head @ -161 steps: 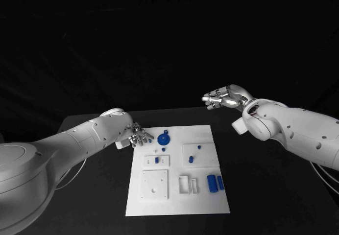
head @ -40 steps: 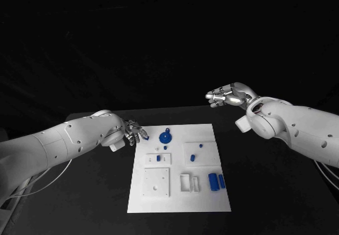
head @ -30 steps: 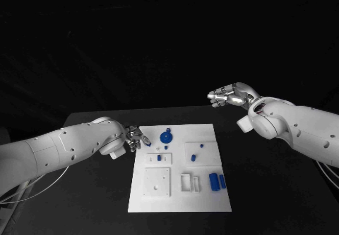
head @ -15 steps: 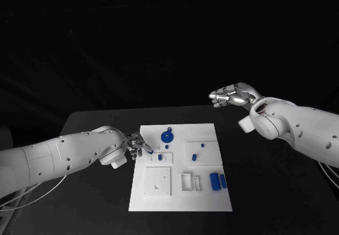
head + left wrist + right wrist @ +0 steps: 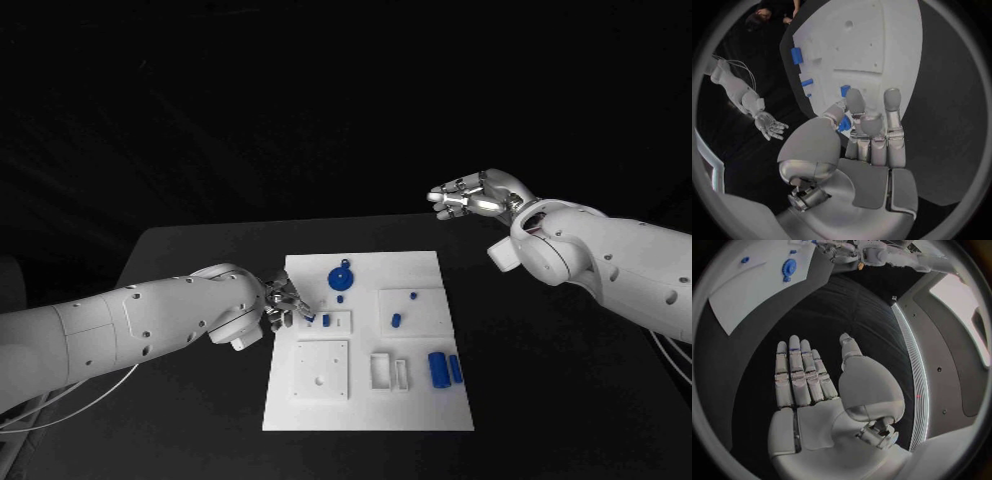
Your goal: Assemble the parts on the task board
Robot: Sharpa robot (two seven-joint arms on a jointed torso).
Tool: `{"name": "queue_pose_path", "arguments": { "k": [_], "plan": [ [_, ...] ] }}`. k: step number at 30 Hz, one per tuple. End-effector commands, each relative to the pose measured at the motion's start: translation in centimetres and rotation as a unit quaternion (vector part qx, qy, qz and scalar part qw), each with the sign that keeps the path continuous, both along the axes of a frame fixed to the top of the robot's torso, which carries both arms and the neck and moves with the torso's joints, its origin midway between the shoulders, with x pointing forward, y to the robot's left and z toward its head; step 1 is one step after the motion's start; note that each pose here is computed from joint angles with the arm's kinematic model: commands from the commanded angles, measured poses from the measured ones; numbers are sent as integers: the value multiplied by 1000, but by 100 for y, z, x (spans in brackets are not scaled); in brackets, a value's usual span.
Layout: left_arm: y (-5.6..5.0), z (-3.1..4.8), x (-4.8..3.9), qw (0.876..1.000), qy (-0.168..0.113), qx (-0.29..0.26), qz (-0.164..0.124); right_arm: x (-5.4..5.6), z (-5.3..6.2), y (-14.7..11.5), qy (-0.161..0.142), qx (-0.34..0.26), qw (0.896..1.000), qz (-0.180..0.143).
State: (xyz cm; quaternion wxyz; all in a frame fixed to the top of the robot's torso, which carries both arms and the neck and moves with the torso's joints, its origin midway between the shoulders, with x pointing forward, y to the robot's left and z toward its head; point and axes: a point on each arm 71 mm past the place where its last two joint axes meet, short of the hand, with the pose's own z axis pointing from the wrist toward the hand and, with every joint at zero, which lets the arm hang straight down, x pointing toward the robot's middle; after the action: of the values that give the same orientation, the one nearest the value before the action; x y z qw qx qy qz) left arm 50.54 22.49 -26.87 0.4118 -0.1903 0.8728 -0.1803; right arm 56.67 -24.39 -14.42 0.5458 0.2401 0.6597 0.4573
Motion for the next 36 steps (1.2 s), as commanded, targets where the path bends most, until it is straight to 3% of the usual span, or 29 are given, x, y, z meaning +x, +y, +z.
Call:
{"name": "queue_pose_path", "arguments": {
  "k": [1, 13, 25, 36],
  "plan": [
    [-26, -18, -10, 999, -1, 31, -17, -5, -3, 8, 0, 2, 1000, 6],
    [-28, -70, -14, 998, 5, 51, -22, -12, -7, 11, 1, 3, 1000, 7],
    [-106, -95, -12, 998, 5, 55, -30, -11, -17, 14, 3, 4, 1000, 8],
    [-109, -90, -18, 998, -8, 51, -24, -13, -28, 15, 4, 4, 1000, 8]
  ]
}}
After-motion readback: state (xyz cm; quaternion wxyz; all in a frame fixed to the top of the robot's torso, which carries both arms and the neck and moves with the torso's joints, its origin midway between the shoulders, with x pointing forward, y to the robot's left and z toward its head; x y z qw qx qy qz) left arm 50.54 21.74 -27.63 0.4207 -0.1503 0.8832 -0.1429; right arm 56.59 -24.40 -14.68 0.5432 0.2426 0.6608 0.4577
